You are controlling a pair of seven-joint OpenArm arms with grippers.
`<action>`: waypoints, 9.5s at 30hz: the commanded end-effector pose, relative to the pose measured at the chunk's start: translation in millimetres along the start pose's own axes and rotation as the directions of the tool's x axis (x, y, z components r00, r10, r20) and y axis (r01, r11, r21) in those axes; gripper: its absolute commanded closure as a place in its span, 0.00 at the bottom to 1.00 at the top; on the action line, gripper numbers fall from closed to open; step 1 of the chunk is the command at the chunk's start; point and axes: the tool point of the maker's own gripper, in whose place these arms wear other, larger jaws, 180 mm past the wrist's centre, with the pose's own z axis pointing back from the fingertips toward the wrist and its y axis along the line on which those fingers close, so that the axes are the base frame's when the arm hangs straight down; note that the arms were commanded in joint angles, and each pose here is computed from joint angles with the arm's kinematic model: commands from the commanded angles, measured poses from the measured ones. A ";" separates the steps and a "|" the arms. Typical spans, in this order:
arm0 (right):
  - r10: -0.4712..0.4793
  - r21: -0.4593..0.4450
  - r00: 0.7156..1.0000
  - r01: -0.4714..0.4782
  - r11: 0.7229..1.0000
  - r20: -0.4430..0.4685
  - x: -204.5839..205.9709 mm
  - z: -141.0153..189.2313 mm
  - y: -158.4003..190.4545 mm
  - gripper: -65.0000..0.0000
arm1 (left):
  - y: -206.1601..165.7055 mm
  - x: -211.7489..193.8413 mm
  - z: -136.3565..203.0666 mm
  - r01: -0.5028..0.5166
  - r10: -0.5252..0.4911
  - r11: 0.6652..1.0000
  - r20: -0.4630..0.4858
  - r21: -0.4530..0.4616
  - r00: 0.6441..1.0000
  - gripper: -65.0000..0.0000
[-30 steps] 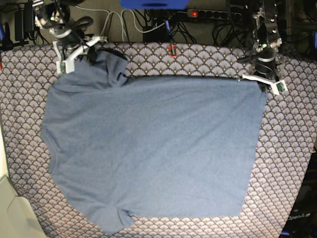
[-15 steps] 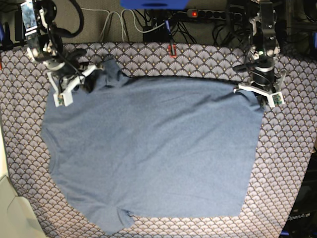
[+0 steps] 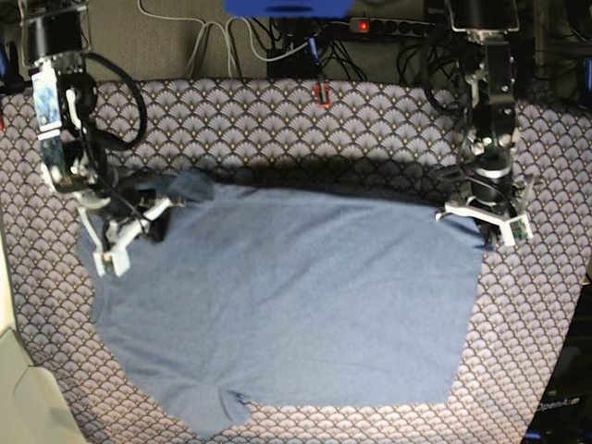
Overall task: Fold the T-shirt properly
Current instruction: 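Pull the gripped edge over onto the shirt's middle with both grippers, then release and shift the right gripper along the folded edge, then grasp the folded edge with both grippers, then drag the folded shirt toward the robot base with both grippers, then release the shirt and move both grippers to the hem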
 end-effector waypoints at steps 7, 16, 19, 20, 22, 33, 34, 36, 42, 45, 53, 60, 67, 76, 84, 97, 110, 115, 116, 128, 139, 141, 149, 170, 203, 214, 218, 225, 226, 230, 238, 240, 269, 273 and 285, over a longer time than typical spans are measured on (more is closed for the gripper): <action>0.072 -0.017 0.996 -0.071 0.997 0.048 53.1 -23.3 -10.1 1.00 | -3.6 32.0 -24.3 -0.013 0.013 1.000 0.071 0.006 0.997 0.99; 0.158 -0.030 0.987 -0.158 0.987 0.025 81.1 -62.3 -7.1 1.00 | -4.4 43.0 -60.6 -0.036 0.034 0.999 0.056 0.026 0.998 0.99; 0.183 -0.051 0.983 -0.182 0.982 0.018 89.2 -74.5 -12.9 1.00 | -13.1 49.3 -72.5 -0.015 0.015 1.000 0.052 0.009 0.999 0.99; 0.185 -0.061 0.983 -0.183 0.981 0.018 91.7 -77.2 -16.8 1.00 | -14.0 51.7 -76.2 -0.002 0.002 1.000 0.052 0.005 0.999 0.99; 0.199 -0.071 0.980 -0.197 0.978 0.017 94.3 -82.6 -19.2 1.00 | -19.1 54.0 -81.4 0.017 -0.017 1.000 0.049 -0.007 0.999 0.99; 0.257 -0.139 0.965 -0.248 0.959 0.056 126.2 -96.9 -38.0 1.00 | -20.6 50.4 -97.4 0.026 -0.025 1.000 0.017 -0.001 1.000 0.99; 0.269 -0.141 0.961 -0.259 0.956 0.059 129.0 -97.6 -37.3 1.00 | -20.2 49.1 -98.3 0.025 -0.025 1.000 0.013 0.000 1.000 0.99; 0.299 -0.141 0.953 -0.288 0.947 0.057 133.9 -98.9 -33.4 1.00 | -20.2 49.4 -98.6 0.025 -0.025 1.000 0.013 0.001 1.000 0.99; 0.446 -0.158 0.893 -0.433 0.887 0.057 140.8 -103.8 -17.0 1.00 | -21.1 49.7 -98.4 0.024 -0.024 1.000 0.014 -0.001 1.000 0.99; 0.532 -0.189 0.845 -0.516 0.836 0.047 140.9 -107.8 -8.1 1.00 | -20.4 50.0 -98.5 0.025 -0.025 1.000 0.014 0.000 1.000 0.99; 0.631 -0.222 0.775 -0.610 0.761 0.036 140.7 -113.2 7.1 1.00 | -19.8 47.5 -97.9 0.026 -0.026 1.000 0.010 0.001 1.000 0.99; 0.627 -0.228 0.779 -0.607 0.761 0.020 138.7 -114.7 0.4 1.00 | -20.2 48.9 -98.0 0.026 -0.026 1.000 0.013 0.000 1.000 0.99; 0.639 -0.242 0.766 -0.609 0.755 0.067 152.6 -113.9 2.0 1.00 | -20.2 49.1 -98.3 0.025 -0.025 1.000 0.013 0.000 1.000 0.99; 0.691 -0.262 0.722 -0.659 0.705 0.045 153.9 -122.2 14.0 1.00 | -18.8 46.1 -97.5 0.028 -0.028 1.000 0.007 0.002 1.000 0.99; 0.705 -0.270 0.708 -0.671 0.691 0.043 156.4 -121.6 13.7 1.00 | -19.1 47.5 -97.9 0.027 -0.027 1.000 0.009 0.002 1.000 0.99; 0.703 -0.267 0.710 -0.671 0.692 0.038 155.0 -122.0 15.2 0.97 | -19.6 45.6 -97.6 0.027 -0.027 1.000 0.002 0.001 1.000 0.80; 0.690 -0.284 0.724 -0.661 0.695 0.006 149.6 -118.6 -2.5 0.50 | -21.9 62.2 -100.3 0.015 -0.014 1.000 0.035 -0.001 0.999 0.25; 0.629 -0.290 0.777 -0.604 0.742 -0.009 126.5 -106.0 -21.7 0.50 | -15.1 22.3 -88.2 0.026 -0.026 1.000 -0.032 0.003 0.999 0.24; 0.611 -0.295 0.791 -0.582 0.758 0.009 126.3 -100.8 -24.2 0.50 | -14.0 14.8 -85.7 0.029 -0.029 1.000 -0.045 0.003 0.999 0.24; 0.541 -0.308 0.841 -0.506 0.805 0.032 98.4 -79.6 -46.1 0.50 | -14.4 -28.6 -73.2 0.026 -0.025 1.000 -0.129 0.006 0.991 0.24; 0.551 -0.374 0.833 -0.496 0.784 0.050 118.5 -56.5 -76.2 0.50 | -16.0 -33.0 -72.1 0.022 -0.021 1.000 -0.138 0.006 0.990 0.54; 0.512 -0.394 0.857 -0.452 0.800 0.055 118.2 -51.0 -89.4 0.50 | -15.3 -32.7 -72.2 0.023 -0.022 1.000 -0.138 0.007 0.990 0.72; 0.347 -0.361 0.938 -0.323 0.875 0.003 78.1 -36.4 -129.3 0.50 | -10.8 -30.7 -72.8 0.030 -0.028 0.999 -0.135 0.014 0.990 0.99; 0.187 -0.298 0.981 -0.196 0.934 -0.059 0.6 -29.9 -142.9 0.51 | -10.0 -30.6 -72.4 0.040 -0.038 0.999 -0.138 0.014 0.990 1.00; 0.304 -0.294 0.950 -0.309 0.904 -0.067 -58.2 50.5 -108.2 1.00 | 19.7 -53.7 6.6 0.151 -0.153 0.988 -0.123 -0.027 0.981 0.99; 0.342 -0.244 0.933 -0.360 0.901 -0.114 -92.8 78.8 -84.4 1.00 | 71.1 -56.2 46.8 0.186 -0.177 0.981 -0.138 0.054 0.974 0.99; 0.343 -0.219 0.927 -0.369 0.903 -0.148 -113.7 89.5 -77.1 1.00 | 84.1 -58.9 59.4 0.228 -0.218 0.972 -0.154 0.052 0.964 0.99; 0.308 -0.193 0.935 -0.339 0.921 -0.176 -137.7 96.3 -64.0 1.00 | 96.6 -75.4 74.4 0.266 -0.252 0.963 -0.206 0.045 0.946 0.99; 0.305 -0.192 0.936 -0.337 0.922 -0.177 -138.8 96.6 -63.0 1.00 | 97.5 -78.0 76.9 0.268 -0.253 0.963 -0.213 0.043 0.944 0.99; 0.300 -0.185 0.934 -0.336 0.924 -0.196 -147.7 100.0 -62.1 1.00 | 99.6 -82.9 81.6 0.277 -0.261 0.960 -0.227 0.041 0.938 0.99; 0.296 -0.179 0.930 -0.337 0.925 -0.218 -157.0 103.9 -61.6 1.00 | 103.5 -89.8 84.2 0.283 -0.265 0.958 -0.246 0.042 0.932 0.99; 0.296 -0.179 0.930 -0.337 0.925 -0.218 -157.0 103.9 -61.6 1.00 | 102.5 -90.3 84.3 0.283 -0.265 0.958 -0.247 0.039 0.932 0.99; 0.357 -0.170 0.923 -0.379 0.910 -0.146 -128.6 116.5 -43.0 0.68 | 106.0 -85.6 134.8 0.300 -0.286 0.954 -0.256 0.016 0.923 0.52; 0.352 -0.225 0.927 -0.373 0.900 -0.128 -115.7 121.5 -59.5 0.68 | 91.5 -54.6 133.1 0.215 -0.209 0.977 -0.181 0.009 0.961 0.52; 0.420 -0.368 0.906 -0.371 0.853 0.060 -1.0 102.3 -90.0 0.67 | 55.2 21.6 64.1 0.003 -0.004 1.000 0.051 0.007 0.999 0.52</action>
